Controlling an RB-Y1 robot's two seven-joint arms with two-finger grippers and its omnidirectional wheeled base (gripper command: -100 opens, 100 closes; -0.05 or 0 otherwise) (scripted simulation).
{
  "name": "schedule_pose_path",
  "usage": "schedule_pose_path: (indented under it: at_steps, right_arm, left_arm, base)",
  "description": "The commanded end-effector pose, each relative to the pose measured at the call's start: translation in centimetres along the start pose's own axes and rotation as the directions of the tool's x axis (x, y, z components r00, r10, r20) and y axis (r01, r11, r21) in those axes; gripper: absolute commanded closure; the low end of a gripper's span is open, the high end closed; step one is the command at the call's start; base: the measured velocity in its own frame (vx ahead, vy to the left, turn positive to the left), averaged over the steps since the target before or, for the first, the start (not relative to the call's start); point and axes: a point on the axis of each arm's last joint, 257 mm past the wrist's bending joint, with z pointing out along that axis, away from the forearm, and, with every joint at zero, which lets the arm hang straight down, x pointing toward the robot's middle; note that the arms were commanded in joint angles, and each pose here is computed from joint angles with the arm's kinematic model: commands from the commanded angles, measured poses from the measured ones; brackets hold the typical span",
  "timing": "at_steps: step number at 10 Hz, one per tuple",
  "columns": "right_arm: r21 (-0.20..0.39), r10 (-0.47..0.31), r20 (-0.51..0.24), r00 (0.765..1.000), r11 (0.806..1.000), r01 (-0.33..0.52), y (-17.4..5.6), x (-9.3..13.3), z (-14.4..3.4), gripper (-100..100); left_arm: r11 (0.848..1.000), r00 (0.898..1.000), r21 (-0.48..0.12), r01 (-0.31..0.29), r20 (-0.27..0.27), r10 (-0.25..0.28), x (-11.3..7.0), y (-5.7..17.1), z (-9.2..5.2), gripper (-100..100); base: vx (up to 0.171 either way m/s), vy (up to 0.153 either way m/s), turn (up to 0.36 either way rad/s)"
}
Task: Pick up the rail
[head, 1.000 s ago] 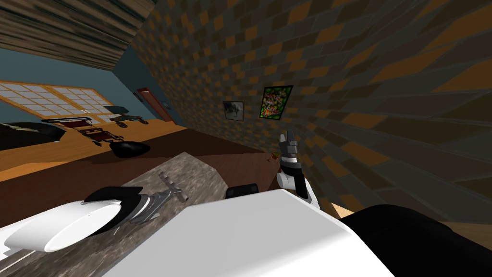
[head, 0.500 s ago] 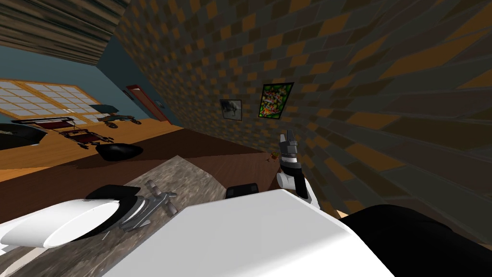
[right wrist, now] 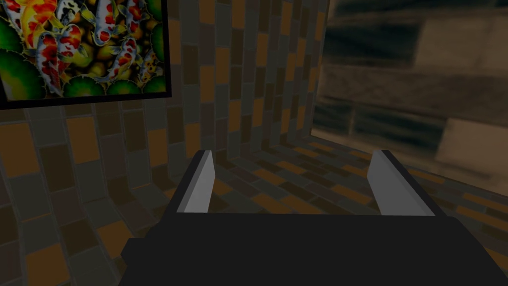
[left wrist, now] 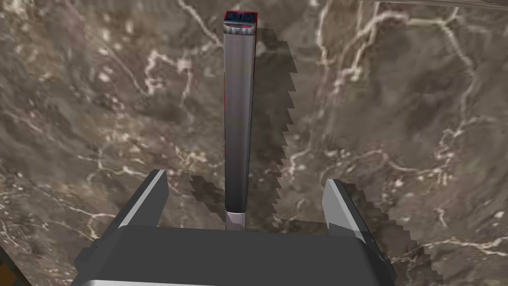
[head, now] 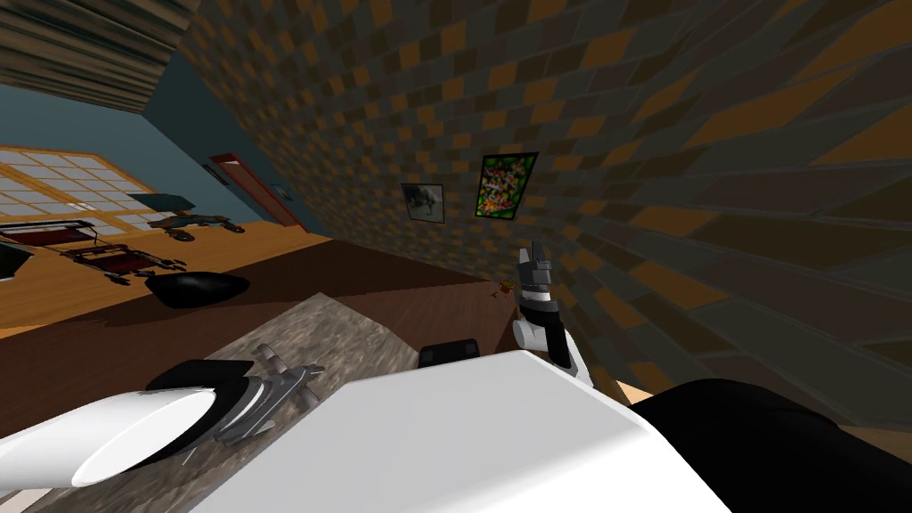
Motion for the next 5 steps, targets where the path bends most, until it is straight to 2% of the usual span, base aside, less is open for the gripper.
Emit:
schedule_pose_path:
  at_steps: [1,5]
  right_arm:
    - [0.000,0.000,0.000,1.000,1.000,0.000,0.00,0.00,0.00,0]
    - [0.000,0.000,0.000,1.000,1.000,0.000,0.00,0.00,0.00,0]
  left_arm:
    - [1.000,1.000,0.000,0.000,0.000,0.000,0.00,0.00,0.00,100]
    - [1.000,1.000,0.000,-0.001,0.000,0.001,-0.01,-0.02,-0.02,100]
  base:
    - [0.000,0.000,0.000]
    - [0.000,0.000,0.000]
